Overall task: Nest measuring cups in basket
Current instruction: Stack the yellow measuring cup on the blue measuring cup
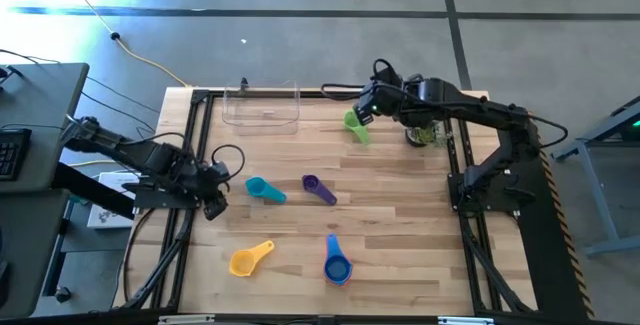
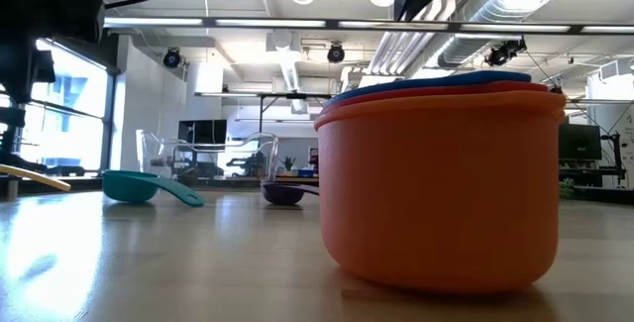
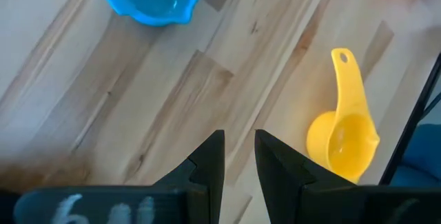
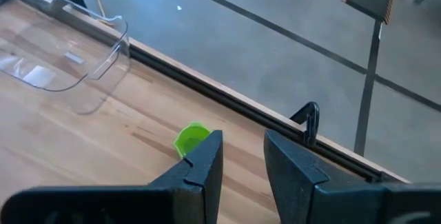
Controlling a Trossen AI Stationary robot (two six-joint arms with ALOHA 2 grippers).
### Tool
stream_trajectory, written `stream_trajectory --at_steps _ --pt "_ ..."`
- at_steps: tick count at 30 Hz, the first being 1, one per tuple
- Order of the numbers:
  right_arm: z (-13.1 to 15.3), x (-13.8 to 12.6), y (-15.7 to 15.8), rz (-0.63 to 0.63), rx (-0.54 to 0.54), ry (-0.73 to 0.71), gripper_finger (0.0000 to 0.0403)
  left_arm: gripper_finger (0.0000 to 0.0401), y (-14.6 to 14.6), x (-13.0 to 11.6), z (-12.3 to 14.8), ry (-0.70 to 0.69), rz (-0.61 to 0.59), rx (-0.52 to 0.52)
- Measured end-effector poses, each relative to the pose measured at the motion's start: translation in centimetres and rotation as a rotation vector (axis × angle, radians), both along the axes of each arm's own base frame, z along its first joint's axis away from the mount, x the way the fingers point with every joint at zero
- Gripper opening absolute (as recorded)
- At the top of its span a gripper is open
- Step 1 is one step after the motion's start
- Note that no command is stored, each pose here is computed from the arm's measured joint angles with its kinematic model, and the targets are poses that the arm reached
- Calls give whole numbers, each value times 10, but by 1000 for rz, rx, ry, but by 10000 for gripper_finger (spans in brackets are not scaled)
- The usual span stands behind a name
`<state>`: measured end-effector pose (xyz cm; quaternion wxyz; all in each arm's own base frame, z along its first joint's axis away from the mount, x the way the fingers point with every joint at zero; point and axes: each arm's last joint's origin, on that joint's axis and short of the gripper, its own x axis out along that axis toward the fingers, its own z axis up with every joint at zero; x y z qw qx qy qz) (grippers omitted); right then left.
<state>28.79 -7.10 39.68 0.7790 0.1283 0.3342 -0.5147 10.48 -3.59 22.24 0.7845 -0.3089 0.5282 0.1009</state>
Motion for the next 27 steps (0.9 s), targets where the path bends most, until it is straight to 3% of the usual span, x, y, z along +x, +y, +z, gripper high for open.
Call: stream_trajectory --at_steps 5,14,20,27 --pt "0 0 0 0 0 2 99 72 6 1 0 16 40 -36" --pt "0 0 0 8 -2 10 99 72 18 3 -1 16 118 4" --pt "0 0 1 21 -5 20 99 73 22 3 -1 14 107 9" --pt "0 0 2 24 -5 20 99 120 25 3 -11 63 90 -41"
